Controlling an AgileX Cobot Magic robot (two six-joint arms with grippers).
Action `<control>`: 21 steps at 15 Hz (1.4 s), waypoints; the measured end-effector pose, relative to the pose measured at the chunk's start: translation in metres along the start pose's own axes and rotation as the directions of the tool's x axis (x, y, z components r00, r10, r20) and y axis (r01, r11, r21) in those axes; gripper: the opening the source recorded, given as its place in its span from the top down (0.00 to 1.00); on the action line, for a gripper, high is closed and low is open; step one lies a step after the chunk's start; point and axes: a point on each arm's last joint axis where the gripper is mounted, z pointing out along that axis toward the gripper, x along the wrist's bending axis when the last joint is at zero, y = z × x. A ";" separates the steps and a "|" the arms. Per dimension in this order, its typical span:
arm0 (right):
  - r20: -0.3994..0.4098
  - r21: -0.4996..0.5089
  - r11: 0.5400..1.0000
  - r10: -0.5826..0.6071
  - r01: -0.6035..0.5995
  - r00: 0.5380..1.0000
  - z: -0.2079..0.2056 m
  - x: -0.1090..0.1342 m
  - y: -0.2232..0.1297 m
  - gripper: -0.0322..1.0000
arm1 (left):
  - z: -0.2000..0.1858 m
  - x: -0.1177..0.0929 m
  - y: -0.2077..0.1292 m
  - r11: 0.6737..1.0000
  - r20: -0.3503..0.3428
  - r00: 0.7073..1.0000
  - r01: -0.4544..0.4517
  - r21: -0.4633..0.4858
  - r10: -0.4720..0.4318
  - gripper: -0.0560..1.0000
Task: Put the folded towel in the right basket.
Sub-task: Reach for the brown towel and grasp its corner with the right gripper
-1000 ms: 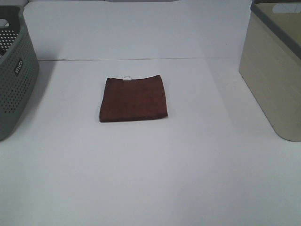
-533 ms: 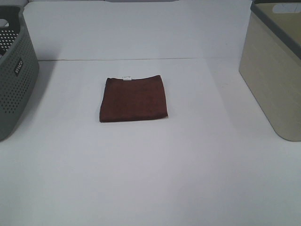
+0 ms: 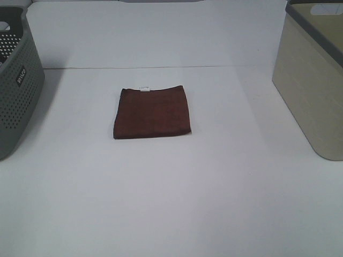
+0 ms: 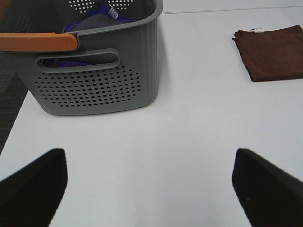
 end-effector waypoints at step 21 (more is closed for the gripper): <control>-0.258 0.357 0.928 0.208 -0.107 0.944 0.090 0.013 0.178 0.25 | 0.000 0.000 0.000 1.000 0.000 1.000 0.000 0.000 0.000 0.11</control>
